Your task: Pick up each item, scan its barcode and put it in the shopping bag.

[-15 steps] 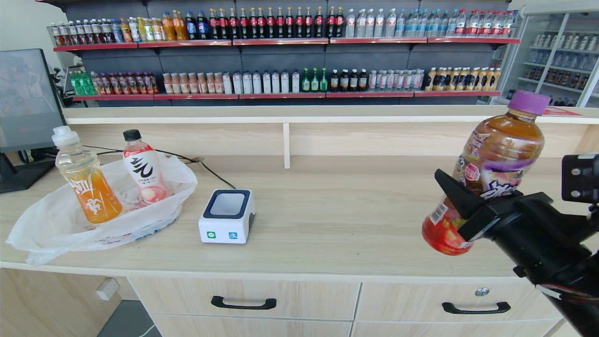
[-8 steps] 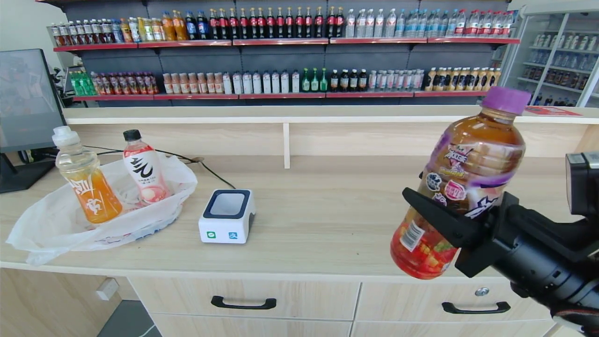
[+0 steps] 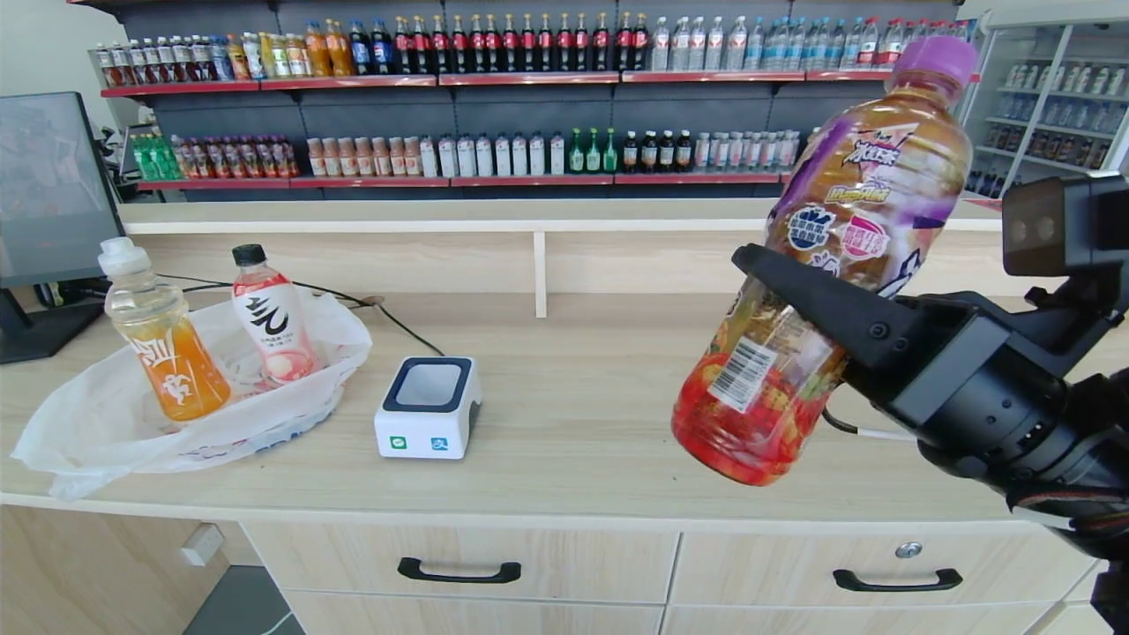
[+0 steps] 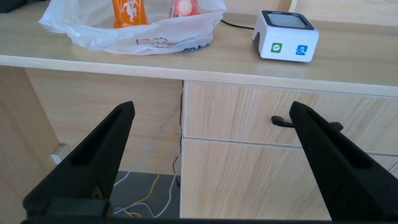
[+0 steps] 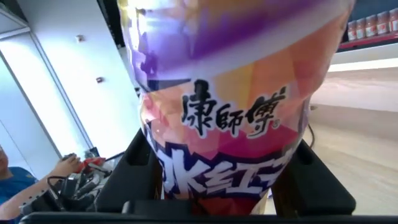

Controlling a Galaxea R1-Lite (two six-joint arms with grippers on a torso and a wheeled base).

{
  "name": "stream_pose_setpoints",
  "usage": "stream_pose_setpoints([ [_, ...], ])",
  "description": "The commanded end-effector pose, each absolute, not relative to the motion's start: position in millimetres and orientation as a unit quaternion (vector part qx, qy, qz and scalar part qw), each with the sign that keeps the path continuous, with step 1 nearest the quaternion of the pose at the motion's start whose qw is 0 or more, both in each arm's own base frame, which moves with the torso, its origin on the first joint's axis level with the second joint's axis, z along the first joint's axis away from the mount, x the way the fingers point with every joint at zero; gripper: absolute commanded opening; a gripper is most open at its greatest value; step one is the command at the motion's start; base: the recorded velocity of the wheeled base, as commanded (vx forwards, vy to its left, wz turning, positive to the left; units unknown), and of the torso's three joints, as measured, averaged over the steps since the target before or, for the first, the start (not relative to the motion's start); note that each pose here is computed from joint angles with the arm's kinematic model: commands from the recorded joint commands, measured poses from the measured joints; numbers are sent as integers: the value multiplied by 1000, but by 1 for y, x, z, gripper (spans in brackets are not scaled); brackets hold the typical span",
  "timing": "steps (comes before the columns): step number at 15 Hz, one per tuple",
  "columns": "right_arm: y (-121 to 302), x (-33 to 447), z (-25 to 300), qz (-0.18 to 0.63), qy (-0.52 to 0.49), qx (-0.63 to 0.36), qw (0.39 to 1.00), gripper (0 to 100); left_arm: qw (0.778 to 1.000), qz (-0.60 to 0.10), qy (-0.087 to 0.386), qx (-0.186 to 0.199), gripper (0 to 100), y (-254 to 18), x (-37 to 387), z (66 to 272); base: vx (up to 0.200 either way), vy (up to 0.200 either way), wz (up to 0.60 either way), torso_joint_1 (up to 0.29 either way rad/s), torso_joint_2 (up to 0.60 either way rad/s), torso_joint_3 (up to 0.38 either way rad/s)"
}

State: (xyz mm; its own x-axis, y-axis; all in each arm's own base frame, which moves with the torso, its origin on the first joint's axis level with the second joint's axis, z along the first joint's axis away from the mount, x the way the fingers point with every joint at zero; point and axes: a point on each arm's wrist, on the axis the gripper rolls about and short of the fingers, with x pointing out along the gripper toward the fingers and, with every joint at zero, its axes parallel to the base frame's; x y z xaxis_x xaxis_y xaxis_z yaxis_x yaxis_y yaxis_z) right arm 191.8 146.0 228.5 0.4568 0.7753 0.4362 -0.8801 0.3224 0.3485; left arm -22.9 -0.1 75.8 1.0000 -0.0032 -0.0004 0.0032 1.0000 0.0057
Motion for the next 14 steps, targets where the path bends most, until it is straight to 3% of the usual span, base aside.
stream_pose_setpoints([
  [1,150,191,230,520,-91,285,800,0,1000,-2,0,3,100,0,-23,76,0,0,0,0,0,0],
  [7,178,151,239,600,-76,300,737,0,1000,-2,0,3,100,0,-23,76,0,0,0,0,0,0],
  [14,188,142,246,624,-81,305,715,0,1000,-2,0,3,100,0,-23,76,0,0,0,0,0,0],
])
